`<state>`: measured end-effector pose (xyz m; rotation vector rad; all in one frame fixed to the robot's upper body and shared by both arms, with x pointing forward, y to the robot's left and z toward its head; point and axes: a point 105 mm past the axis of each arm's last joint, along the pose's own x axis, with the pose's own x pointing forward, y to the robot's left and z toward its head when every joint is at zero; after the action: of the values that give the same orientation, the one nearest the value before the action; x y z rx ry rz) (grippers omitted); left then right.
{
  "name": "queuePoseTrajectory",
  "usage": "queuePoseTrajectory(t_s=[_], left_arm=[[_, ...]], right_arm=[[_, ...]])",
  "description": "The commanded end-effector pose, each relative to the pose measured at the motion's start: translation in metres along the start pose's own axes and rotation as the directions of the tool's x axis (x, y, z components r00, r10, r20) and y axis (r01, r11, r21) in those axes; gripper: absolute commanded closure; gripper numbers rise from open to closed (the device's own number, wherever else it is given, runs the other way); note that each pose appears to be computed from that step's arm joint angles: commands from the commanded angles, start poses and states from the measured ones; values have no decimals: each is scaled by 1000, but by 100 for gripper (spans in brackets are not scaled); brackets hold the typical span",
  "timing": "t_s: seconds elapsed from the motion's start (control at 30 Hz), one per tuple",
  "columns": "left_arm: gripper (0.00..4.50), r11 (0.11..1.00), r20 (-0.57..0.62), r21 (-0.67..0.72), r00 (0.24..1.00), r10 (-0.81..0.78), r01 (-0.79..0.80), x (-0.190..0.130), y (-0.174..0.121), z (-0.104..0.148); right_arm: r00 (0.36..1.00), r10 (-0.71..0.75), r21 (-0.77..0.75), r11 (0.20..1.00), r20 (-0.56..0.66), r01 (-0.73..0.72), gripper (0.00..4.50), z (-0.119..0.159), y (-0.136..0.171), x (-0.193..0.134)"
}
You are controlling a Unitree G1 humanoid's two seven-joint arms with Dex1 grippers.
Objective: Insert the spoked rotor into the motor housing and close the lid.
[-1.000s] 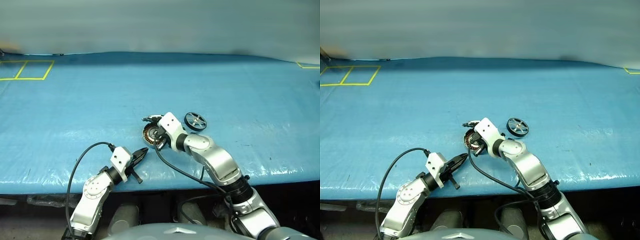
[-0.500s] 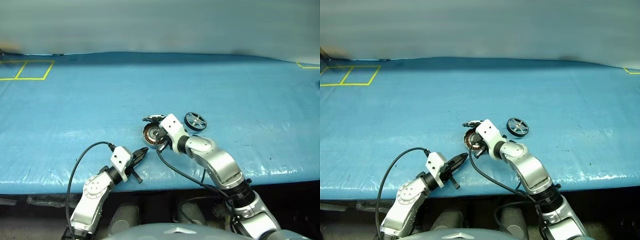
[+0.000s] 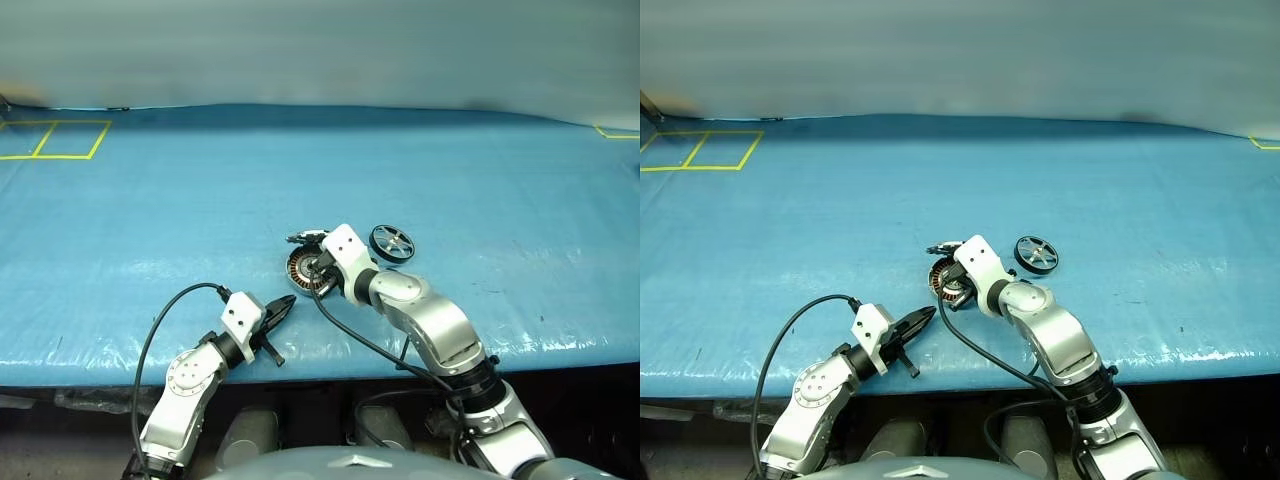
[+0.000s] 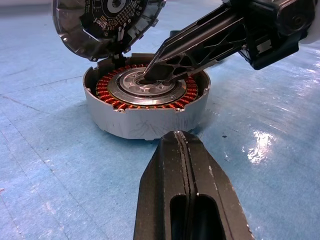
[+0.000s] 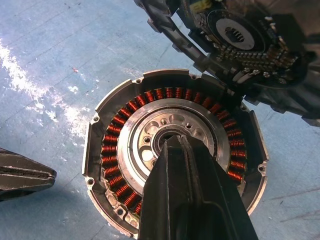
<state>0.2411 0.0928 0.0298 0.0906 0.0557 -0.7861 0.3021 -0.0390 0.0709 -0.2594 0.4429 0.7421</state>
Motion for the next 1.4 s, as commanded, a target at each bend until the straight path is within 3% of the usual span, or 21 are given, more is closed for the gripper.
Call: queuePoseTrajectory(t_s=[0.03,0.57,0.87,1.13,1.27,1.4], left_arm=[[450,1000,32,13,999,1,-2,1,1,10],[450,1000,23,7,1000,20,-20,2,2,9],[450,1000,28,-3,999,15,-15,4,1,9],[450,1000,30,-6,1000,5,-5,5,0,8],[450,1000,28,-5,1000,1,-1,5,0,8],[450,1000,27,-5,1000,3,-3,5,1,8]], right_arm=[[999,42,-6,999,-19,-42,448,-4,8,-2],[998,57,-51,997,-22,-58,448,0,7,-2],[992,52,5,999,119,-53,448,26,2,-49],[970,-242,77,967,-33,244,448,-2,-57,-88],[927,-374,129,918,-26,374,358,-1,-80,-89],[861,-508,205,841,-25,501,221,-1,-103,-83]])
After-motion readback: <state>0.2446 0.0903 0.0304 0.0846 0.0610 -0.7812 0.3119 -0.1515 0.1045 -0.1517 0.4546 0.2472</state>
